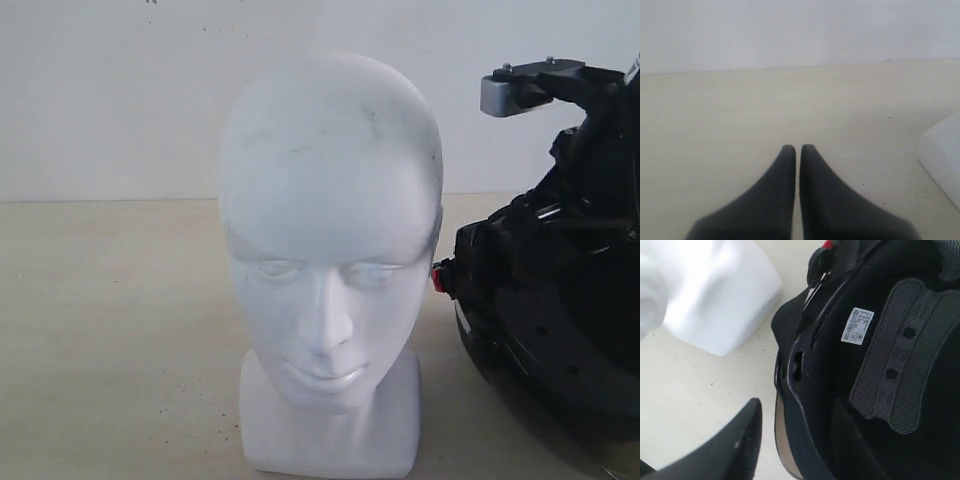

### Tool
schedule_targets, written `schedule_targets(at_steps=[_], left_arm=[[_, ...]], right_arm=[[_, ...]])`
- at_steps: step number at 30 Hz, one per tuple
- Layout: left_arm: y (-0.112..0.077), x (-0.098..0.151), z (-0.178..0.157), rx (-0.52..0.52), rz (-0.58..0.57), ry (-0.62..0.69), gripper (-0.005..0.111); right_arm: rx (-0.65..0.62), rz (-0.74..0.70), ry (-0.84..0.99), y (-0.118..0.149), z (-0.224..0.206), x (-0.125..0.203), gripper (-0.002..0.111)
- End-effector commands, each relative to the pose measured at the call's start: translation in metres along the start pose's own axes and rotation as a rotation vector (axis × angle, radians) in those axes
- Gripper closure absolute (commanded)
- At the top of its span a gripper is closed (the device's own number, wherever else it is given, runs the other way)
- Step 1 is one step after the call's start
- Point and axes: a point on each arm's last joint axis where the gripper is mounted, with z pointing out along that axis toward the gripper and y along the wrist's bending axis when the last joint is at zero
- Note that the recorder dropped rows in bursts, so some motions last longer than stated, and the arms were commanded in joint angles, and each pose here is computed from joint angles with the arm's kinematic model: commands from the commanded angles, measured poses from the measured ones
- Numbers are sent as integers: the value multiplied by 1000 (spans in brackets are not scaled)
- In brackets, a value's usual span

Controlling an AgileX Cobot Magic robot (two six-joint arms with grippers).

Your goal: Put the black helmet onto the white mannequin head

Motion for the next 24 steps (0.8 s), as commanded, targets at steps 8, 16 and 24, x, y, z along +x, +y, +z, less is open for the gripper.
schedule_targets(at_steps=[8, 16, 24], left_arm=[[0, 1, 0, -4, -9, -1, 102], [0, 1, 0, -4, -9, -1, 102], [0, 1, 0, -4, -9, -1, 102]], right_arm=[[27, 258, -218, 25, -47, 57, 65], [63, 280, -274, 17, 18, 83, 65], [17, 302, -265, 15, 33, 73, 65]])
